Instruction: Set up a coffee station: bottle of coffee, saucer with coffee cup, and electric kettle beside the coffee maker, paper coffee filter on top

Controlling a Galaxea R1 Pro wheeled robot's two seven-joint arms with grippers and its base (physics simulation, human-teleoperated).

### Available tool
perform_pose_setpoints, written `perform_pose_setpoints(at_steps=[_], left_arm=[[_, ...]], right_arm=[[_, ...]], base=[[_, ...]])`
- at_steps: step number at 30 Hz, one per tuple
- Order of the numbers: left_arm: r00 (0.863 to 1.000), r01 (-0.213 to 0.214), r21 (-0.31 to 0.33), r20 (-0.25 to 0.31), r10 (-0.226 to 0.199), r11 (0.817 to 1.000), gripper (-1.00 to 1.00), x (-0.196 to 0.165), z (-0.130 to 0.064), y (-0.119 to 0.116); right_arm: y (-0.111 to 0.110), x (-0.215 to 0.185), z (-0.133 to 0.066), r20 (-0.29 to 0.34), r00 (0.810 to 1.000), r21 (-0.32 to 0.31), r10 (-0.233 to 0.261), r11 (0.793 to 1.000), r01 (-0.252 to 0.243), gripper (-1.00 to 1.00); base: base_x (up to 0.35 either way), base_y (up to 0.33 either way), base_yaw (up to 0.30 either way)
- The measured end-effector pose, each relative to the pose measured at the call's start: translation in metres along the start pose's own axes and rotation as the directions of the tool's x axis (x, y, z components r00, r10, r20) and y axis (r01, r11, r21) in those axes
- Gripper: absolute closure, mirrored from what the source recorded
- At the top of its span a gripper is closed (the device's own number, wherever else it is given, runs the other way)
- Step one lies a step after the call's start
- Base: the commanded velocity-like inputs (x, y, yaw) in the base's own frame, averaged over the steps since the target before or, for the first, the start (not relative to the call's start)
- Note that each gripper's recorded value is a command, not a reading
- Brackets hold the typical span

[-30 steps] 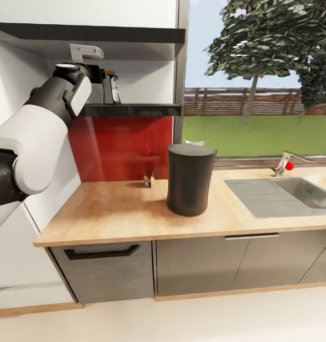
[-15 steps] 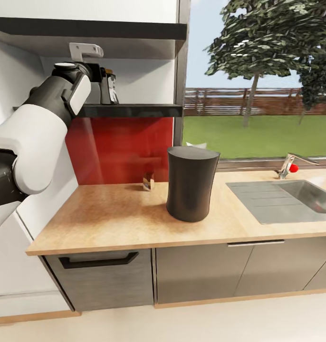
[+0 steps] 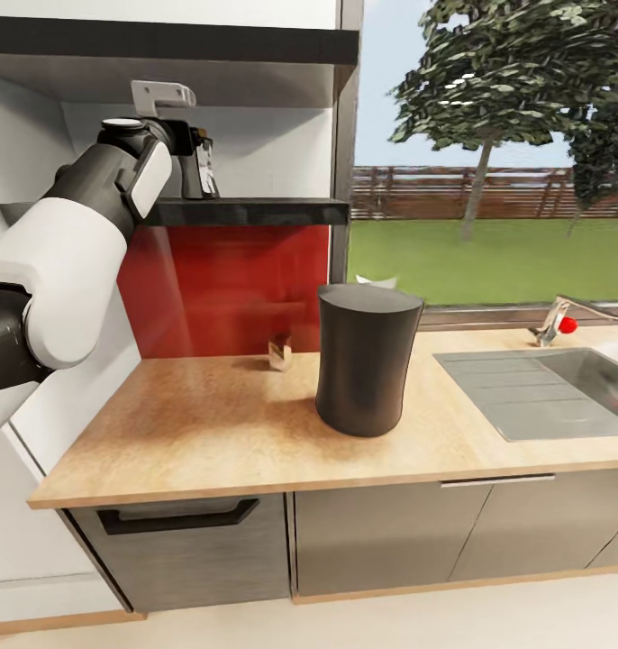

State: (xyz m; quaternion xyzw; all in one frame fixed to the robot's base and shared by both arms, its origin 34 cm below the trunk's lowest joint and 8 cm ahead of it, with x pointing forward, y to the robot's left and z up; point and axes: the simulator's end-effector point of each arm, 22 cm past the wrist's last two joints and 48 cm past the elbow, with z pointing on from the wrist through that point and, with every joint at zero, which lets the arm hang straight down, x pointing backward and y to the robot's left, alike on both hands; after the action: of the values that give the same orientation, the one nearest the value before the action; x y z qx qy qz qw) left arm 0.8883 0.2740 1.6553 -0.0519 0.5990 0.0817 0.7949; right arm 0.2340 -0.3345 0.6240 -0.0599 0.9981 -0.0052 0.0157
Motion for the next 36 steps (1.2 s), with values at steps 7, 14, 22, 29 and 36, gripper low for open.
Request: perform_pose_setpoints(at_steps=[7,14,22,29,36], left_arm=[[1.000,0.003,-0.005,-0.010,-0.003,1.000,-1.00,0.004,0.001,0.004],[0.999,0.037,0.004,-0.020,-0.037,0.999,-1.00,0.008,0.002,0.003],[0.999,0.039,0.006,-0.030,-0.039,0.999,-1.00,0.020,0.002,0.002],[0.999,0.039,0.007,-0.039,-0.039,0.999,-1.00,0.027,0.002,0.001],[0.999,0.038,0.007,-0.038,-0.038,0.999,-1.00,0.028,0.002,0.001]], right_arm=[[0.000,0.003,0.000,-0.003,1.000,0.000,0.001,1.000,-0.001,-1.00],[0.000,0.004,0.000,-0.005,1.000,0.000,0.001,1.000,-0.001,-1.00],[0.000,0.004,0.000,-0.006,1.000,0.000,0.001,1.000,-0.001,-1.00],[0.000,0.005,0.000,-0.006,1.000,0.000,0.001,1.000,-0.001,-1.00],[0.000,0.005,0.000,-0.006,1.000,0.000,0.001,1.000,-0.001,-1.00]], base=[[0.048,0.000,0.000],[0.150,0.000,0.000],[0.024,0.000,0.000],[0.100,0.131,0.000],[0.069,0.062,0.000]])
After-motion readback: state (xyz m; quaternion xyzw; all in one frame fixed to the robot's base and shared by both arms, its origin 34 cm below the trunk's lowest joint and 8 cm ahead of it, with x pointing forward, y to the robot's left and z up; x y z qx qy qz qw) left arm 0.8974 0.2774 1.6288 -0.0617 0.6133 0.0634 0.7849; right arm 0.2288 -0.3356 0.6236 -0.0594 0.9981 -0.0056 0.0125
